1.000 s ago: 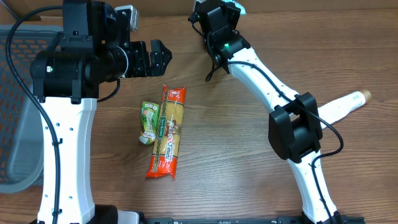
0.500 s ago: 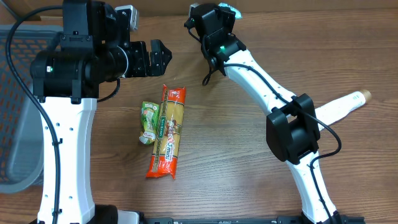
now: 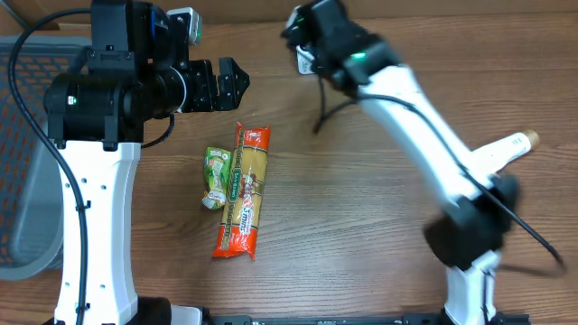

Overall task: Scan the item barcode
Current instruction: 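Carry the wipes pack to the right side and release it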

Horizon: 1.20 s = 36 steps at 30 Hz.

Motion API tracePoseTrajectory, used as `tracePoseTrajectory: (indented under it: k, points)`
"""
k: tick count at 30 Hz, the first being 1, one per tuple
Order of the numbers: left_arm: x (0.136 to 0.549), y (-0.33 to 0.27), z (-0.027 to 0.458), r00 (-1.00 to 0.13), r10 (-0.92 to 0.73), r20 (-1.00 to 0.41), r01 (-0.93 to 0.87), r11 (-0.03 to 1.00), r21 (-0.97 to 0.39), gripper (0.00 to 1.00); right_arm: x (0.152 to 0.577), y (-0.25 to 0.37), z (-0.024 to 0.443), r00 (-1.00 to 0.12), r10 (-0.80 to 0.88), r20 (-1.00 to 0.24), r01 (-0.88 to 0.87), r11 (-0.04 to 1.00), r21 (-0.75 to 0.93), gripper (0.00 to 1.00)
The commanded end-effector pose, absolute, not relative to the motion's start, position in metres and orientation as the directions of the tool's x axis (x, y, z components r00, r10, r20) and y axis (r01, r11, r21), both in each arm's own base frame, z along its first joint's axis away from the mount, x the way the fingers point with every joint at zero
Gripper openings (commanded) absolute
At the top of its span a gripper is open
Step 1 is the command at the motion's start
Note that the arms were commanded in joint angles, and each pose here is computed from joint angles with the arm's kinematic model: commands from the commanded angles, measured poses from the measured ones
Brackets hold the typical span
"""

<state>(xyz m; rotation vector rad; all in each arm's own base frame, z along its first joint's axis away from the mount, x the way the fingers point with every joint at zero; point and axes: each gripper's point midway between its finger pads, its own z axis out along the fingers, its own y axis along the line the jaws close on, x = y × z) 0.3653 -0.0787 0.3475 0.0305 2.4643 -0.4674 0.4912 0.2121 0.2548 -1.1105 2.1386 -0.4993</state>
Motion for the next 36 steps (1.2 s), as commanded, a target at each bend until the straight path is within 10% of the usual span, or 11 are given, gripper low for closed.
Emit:
tracePoseTrajectory:
  k: [1, 12, 25, 29, 36]
  points:
    - [0.367, -0.078, 0.347, -0.807, -0.092, -0.584, 0.132, 0.935, -0.329, 1.00, 0.440, 0.200, 0.319, -0.556, -0.507, -0.659, -0.507, 0.835, -0.215, 0.04]
    - [0.367, -0.078, 0.347, -0.807, -0.091, -0.583, 0.132, 0.935, -0.329, 1.00, 0.384, 0.036, 0.234, -0.967, 0.009, -0.254, -0.037, 0.983, 0.177, 0.04]
    - [0.367, -0.078, 0.347, -0.807, -0.091, -0.583, 0.132, 0.935, -0.329, 1.00, 0.380, -0.114, 0.091, -0.781, 0.601, -0.171, 0.561, 0.795, 0.231, 0.04]
    - [0.367, -0.078, 0.347, -0.807, -0.091, -0.583, 0.132, 0.935, -0.329, 0.99, 0.375, -0.118, 0.088, -0.753, 0.644, -0.137, 0.593, 0.754, 0.284, 0.54]
    - [0.367, -0.078, 0.347, -0.807, -0.091, -0.583, 0.132, 0.935, -0.329, 1.00, 0.378, -0.109, 0.130, -0.765, 0.634, -0.112, 0.565, 0.745, 0.355, 0.64]
